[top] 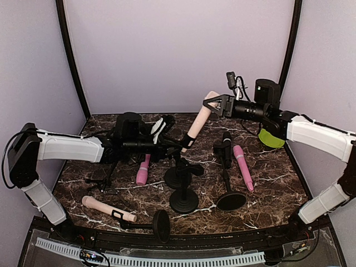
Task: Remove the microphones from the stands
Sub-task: Remove the microphone from the microphone stand.
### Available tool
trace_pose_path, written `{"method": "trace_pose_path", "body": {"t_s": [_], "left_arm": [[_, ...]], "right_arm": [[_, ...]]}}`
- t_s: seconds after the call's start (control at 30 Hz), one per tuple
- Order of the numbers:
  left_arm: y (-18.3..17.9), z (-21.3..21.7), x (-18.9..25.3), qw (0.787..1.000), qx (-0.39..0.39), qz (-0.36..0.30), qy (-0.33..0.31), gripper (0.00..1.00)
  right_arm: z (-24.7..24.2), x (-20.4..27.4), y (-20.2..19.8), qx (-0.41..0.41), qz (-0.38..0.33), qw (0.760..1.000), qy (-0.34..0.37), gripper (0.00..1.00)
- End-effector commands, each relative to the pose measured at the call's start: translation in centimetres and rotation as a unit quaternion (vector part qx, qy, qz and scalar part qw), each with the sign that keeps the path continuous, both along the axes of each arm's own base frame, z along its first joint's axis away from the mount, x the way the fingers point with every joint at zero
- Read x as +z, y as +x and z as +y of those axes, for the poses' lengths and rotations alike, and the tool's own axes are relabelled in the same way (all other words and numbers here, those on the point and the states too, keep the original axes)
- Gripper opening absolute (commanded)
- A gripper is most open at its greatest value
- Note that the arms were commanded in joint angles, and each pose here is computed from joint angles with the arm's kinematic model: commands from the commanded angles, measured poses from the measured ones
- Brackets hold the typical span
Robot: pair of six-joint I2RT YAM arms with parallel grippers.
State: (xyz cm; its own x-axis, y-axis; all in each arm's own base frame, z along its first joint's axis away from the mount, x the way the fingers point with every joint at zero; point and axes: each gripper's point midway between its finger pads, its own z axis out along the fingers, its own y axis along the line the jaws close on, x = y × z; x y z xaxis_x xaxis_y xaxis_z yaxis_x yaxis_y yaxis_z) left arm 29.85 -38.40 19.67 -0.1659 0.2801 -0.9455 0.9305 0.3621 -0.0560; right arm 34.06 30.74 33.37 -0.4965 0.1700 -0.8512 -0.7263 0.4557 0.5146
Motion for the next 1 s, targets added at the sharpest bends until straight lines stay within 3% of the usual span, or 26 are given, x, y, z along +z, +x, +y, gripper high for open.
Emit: {"method": "trace_pose_path", "body": {"t_s": [0.0, 0.3, 0.77, 0.97], "left_arm": [[-1.1, 2.3, -5.5, 0.994, 0.021, 0.082, 0.066, 0.00], [-1.1, 2.4, -6.2, 0.993, 0.021, 0.086, 0.075, 0.00], [-1.1, 2.2, -6.4, 0.993, 0.017, 0.092, 0.078, 0.00], [-1.1, 2.4, -6.9, 0.991, 0.021, 0.097, 0.084, 0.00]], "right_arm": [[-4.0, 7.4, 2.8, -0.127, -0.068, 0.988, 0.048, 0.12], [-4.5, 7.4, 2.9, -0.140, -0.063, 0.987, 0.045, 0.14], [-2.6, 11.2, -3.1, 0.006, -0.183, 0.982, 0.057, 0.13], [-2.6, 11.7, -4.4, 0.025, -0.211, 0.976, 0.052, 0.14]]}}
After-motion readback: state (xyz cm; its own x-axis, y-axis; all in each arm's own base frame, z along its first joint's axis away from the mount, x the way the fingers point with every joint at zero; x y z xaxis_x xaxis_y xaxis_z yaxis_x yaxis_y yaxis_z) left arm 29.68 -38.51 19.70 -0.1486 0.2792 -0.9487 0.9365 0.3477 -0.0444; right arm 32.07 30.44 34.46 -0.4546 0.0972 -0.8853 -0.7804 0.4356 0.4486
